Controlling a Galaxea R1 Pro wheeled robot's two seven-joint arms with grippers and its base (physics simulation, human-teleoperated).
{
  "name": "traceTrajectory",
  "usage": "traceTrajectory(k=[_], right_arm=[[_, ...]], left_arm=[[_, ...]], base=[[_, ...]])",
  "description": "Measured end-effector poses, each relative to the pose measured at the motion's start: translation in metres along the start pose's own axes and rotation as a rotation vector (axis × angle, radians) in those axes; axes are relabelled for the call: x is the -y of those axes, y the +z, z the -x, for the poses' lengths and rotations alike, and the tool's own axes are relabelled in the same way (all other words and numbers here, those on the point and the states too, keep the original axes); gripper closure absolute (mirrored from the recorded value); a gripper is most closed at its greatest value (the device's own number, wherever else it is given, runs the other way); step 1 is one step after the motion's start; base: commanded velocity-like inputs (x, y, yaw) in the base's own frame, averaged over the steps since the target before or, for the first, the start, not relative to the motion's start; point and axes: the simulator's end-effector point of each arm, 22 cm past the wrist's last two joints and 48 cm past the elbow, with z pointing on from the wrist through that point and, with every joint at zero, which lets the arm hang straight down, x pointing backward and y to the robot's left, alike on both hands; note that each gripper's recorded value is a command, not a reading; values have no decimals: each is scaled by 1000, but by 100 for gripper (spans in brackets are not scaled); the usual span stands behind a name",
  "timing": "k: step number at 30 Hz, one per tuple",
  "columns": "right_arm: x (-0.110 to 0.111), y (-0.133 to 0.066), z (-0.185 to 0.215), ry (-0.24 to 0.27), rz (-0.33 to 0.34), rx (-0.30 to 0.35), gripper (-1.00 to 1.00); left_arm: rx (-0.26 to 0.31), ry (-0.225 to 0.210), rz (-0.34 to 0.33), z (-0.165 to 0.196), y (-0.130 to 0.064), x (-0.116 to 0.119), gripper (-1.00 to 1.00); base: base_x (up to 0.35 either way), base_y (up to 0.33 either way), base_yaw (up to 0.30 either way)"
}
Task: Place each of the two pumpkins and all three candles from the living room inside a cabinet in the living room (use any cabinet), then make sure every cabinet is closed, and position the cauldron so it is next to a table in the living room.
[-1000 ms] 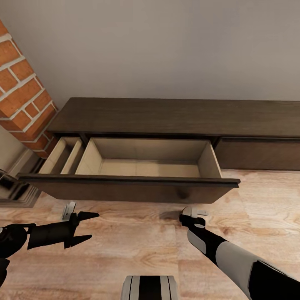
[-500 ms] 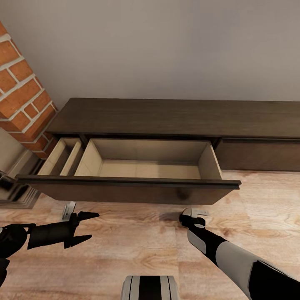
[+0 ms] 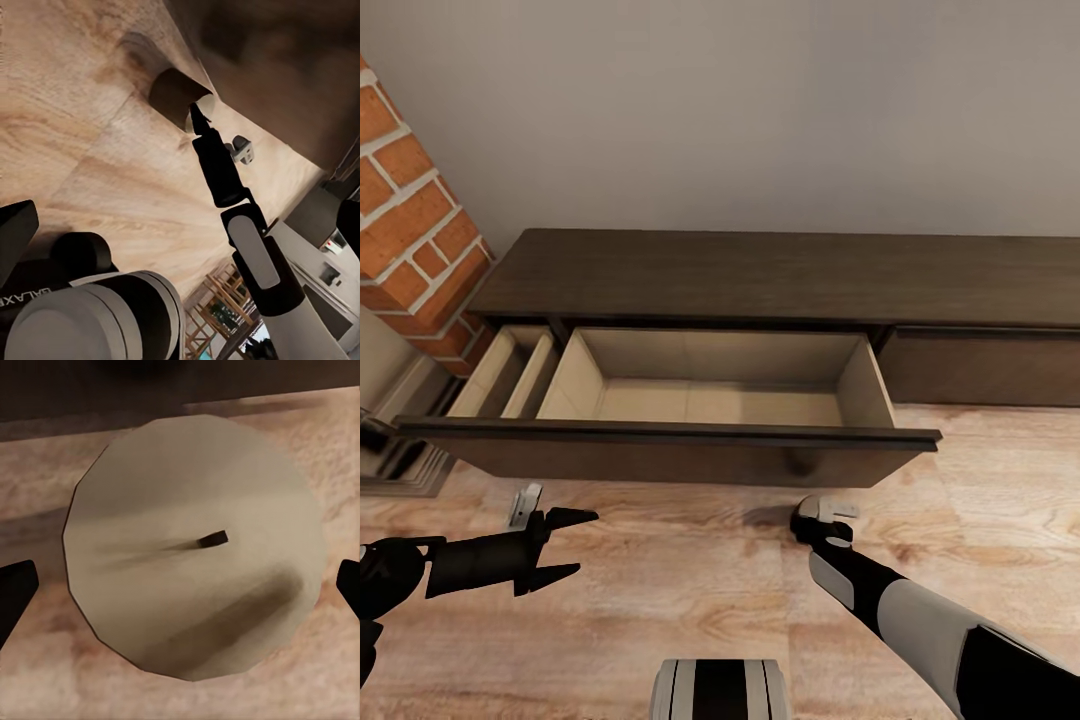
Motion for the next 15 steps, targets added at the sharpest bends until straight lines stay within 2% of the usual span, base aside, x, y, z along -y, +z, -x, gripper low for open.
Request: traceTrajectory(k=[15], right_arm=[[2, 4, -7, -2, -3, -12, -100]], left_arm=[[-4, -8, 8, 1, 2, -5, -100]], base=[[0, 0, 0]])
